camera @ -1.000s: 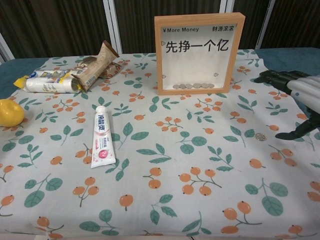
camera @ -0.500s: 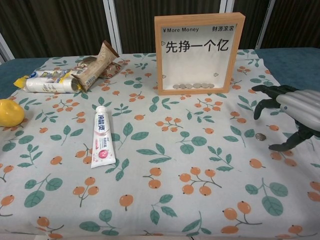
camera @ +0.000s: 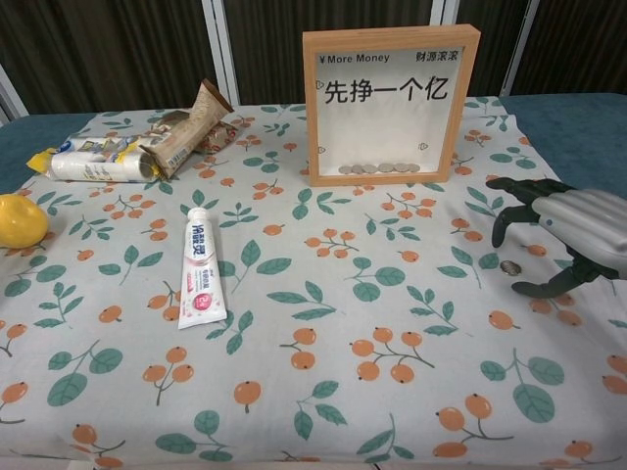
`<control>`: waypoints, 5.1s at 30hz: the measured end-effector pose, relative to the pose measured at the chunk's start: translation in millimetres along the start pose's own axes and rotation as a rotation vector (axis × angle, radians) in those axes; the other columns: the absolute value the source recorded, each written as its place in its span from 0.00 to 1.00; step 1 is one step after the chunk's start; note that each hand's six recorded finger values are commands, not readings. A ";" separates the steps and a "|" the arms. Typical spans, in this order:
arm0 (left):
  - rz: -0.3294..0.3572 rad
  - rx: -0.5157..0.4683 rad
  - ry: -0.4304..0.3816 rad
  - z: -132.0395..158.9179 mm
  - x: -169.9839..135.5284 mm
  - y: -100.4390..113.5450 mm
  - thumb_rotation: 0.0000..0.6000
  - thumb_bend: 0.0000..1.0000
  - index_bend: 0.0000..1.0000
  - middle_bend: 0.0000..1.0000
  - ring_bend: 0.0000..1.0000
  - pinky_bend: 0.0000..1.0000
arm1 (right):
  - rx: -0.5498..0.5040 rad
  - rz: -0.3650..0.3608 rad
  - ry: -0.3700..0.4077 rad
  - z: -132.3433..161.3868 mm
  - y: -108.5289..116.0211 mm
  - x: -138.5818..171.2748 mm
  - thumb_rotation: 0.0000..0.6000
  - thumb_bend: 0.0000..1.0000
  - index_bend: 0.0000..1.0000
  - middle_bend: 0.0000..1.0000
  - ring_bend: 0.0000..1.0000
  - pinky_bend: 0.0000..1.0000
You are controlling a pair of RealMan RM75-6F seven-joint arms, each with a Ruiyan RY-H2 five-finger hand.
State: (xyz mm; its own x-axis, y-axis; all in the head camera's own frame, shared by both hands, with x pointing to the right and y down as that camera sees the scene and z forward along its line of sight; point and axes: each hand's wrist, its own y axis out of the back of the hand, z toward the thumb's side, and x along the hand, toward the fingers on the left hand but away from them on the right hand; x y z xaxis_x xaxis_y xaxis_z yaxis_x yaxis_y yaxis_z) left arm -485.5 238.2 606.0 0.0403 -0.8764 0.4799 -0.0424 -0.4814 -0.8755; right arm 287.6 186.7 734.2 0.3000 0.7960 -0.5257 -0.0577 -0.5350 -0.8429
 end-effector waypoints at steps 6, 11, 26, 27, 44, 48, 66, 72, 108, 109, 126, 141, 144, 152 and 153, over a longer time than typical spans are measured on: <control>-0.004 0.000 -0.002 0.5 0.5 -1.1 1.00 0.38 0.00 0.00 0.00 0.00 | -0.001 0.007 -0.003 -2.4 -3.4 2.4 1.00 0.40 0.54 0.00 0.00 0.00; -0.001 0.000 -0.001 0.4 0.9 -0.1 1.00 0.38 0.00 0.00 0.00 0.00 | 0.001 0.011 -0.011 -5.4 -5.5 4.4 1.00 0.40 0.55 0.00 0.00 0.00; 0.003 0.003 0.001 0.3 0.5 1.8 1.00 0.38 0.00 0.00 0.00 0.00 | 0.002 0.024 -0.019 -6.9 -8.8 3.1 1.00 0.40 0.56 0.00 0.00 0.00; 0.002 0.003 0.002 0.2 0.5 1.8 1.00 0.38 0.00 0.00 0.00 0.00 | 0.004 0.025 -0.019 -6.9 -9.2 3.1 1.00 0.40 0.56 0.00 0.00 0.00; 0.003 0.001 0.004 -1.7 -0.4 1.8 1.00 0.38 0.00 0.00 0.00 0.00 | 0.007 0.039 -0.022 -5.0 -12.4 0.8 1.00 0.40 0.59 0.00 0.00 0.00; 0.003 0.001 0.007 -2.4 -0.3 1.9 1.00 0.38 0.00 0.00 0.00 0.00 | 0.011 0.041 -0.024 -5.1 -12.8 -0.4 1.00 0.40 0.60 0.00 0.00 0.00; -0.001 -0.005 0.008 -3.6 -0.3 2.0 1.00 0.38 0.00 0.00 0.00 0.00 | 0.012 0.040 -0.022 -3.0 -13.4 -3.6 1.00 0.44 0.64 0.00 0.00 0.00; 0.000 -0.007 0.009 -4.5 -0.2 1.7 1.00 0.38 0.00 0.00 0.00 0.00 | 0.016 0.038 -0.024 -3.5 -13.2 -4.8 1.00 0.46 0.65 0.01 0.00 0.00; -0.005 -0.017 0.009 -7.2 -1.5 1.0 1.00 0.38 0.00 0.00 0.00 0.00 | 0.023 -0.011 -0.008 -0.9 -7.5 -4.2 1.00 0.52 0.61 0.04 0.00 0.00; -0.005 -0.017 0.010 -7.4 -1.4 0.9 1.00 0.38 0.00 0.00 0.00 0.00 | 0.023 -0.011 -0.007 -0.7 -7.5 -4.3 1.00 0.52 0.61 0.04 0.00 0.00; -0.009 -0.020 0.013 -9.4 -1.1 -0.5 1.00 0.38 0.00 0.00 0.00 0.00 | 0.022 -0.014 -0.020 -1.8 -6.6 -6.1 1.00 0.60 0.67 0.08 0.00 0.00; -0.005 -0.020 0.011 -9.3 -1.5 1.2 1.00 0.38 0.00 0.00 0.00 0.00 | 0.005 -0.060 -0.034 -5.4 6.5 -7.4 1.00 0.61 0.70 0.08 0.00 0.00; 0.001 -0.022 0.008 -8.2 -0.8 2.8 1.00 0.38 0.00 0.00 0.00 0.00 | -0.005 -0.107 -0.032 -6.5 22.4 -8.6 1.00 0.60 0.70 0.08 0.00 0.00; 0.010 -0.021 -0.002 -5.0 -1.3 6.0 1.00 0.38 0.00 0.00 0.00 0.00 | -0.033 -0.280 -0.004 -0.1 99.2 -28.7 1.00 0.60 0.71 0.08 0.00 0.00; 0.011 -0.022 -0.002 -4.7 -1.3 6.6 1.00 0.38 0.00 0.00 0.00 0.00 | -0.034 -0.304 0.001 2.0 111.7 -33.2 1.00 0.60 0.71 0.08 0.00 0.00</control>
State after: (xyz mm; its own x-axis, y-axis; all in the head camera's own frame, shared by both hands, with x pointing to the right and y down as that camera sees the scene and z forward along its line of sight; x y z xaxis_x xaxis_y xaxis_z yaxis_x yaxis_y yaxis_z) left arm -490.6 236.1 599.9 0.0422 -0.8815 0.4702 -0.0645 -0.4721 -0.8792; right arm 269.3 101.0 657.3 0.2993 0.9209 -0.2496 0.0670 -0.2812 -0.9573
